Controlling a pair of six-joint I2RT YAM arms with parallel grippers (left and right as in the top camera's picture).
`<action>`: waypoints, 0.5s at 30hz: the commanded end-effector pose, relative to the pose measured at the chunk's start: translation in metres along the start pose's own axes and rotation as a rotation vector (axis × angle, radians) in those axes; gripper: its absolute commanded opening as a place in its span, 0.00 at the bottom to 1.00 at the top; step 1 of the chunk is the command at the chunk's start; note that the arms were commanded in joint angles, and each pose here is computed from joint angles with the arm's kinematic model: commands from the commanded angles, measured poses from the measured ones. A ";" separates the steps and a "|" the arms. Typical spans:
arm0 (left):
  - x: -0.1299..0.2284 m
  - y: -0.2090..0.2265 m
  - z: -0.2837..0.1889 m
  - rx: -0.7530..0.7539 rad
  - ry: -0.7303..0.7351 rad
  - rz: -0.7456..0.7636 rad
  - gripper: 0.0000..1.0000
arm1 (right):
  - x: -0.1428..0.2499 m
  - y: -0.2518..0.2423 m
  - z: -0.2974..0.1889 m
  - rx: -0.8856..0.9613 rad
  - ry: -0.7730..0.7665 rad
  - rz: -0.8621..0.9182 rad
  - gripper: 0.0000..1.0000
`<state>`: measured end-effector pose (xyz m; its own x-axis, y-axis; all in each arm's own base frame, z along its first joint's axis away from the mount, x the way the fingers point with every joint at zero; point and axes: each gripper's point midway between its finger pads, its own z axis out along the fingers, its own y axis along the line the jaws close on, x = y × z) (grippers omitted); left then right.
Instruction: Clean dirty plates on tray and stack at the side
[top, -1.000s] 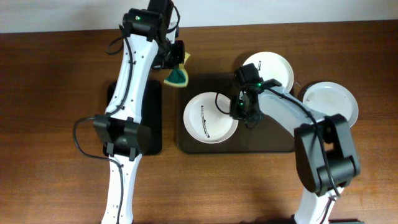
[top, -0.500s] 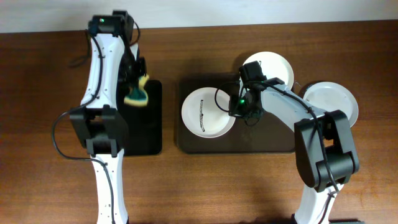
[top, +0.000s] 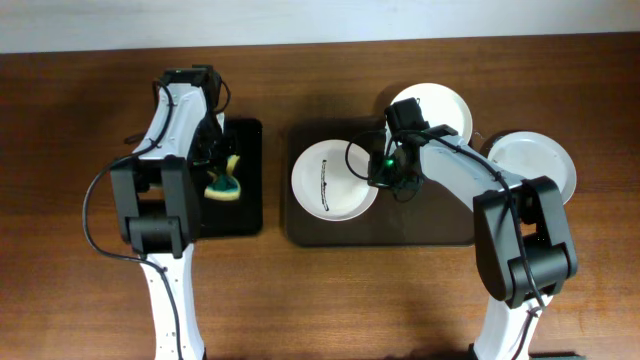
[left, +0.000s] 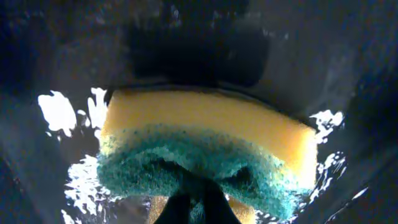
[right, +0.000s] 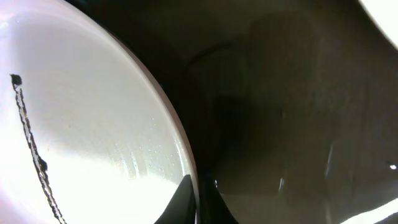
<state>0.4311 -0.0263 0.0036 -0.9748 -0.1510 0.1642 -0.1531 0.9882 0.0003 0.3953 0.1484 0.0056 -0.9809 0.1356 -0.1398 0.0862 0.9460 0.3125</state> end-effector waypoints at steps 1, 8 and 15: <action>0.008 -0.004 0.043 -0.037 0.040 0.000 0.00 | 0.002 -0.011 0.011 0.035 0.017 0.007 0.04; 0.009 -0.008 0.013 -0.033 -0.017 0.012 0.00 | 0.002 -0.009 0.011 0.019 0.020 0.005 0.04; 0.011 -0.024 -0.109 0.046 -0.304 0.055 0.00 | -0.003 -0.004 0.003 -0.132 0.045 -0.013 0.04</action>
<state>0.4353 -0.0337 0.0433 -0.9920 -0.1244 0.0212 -0.1241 0.9921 0.0155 0.3973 0.1516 0.0062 -0.9840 0.1239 -0.1277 0.0679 0.9247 0.3745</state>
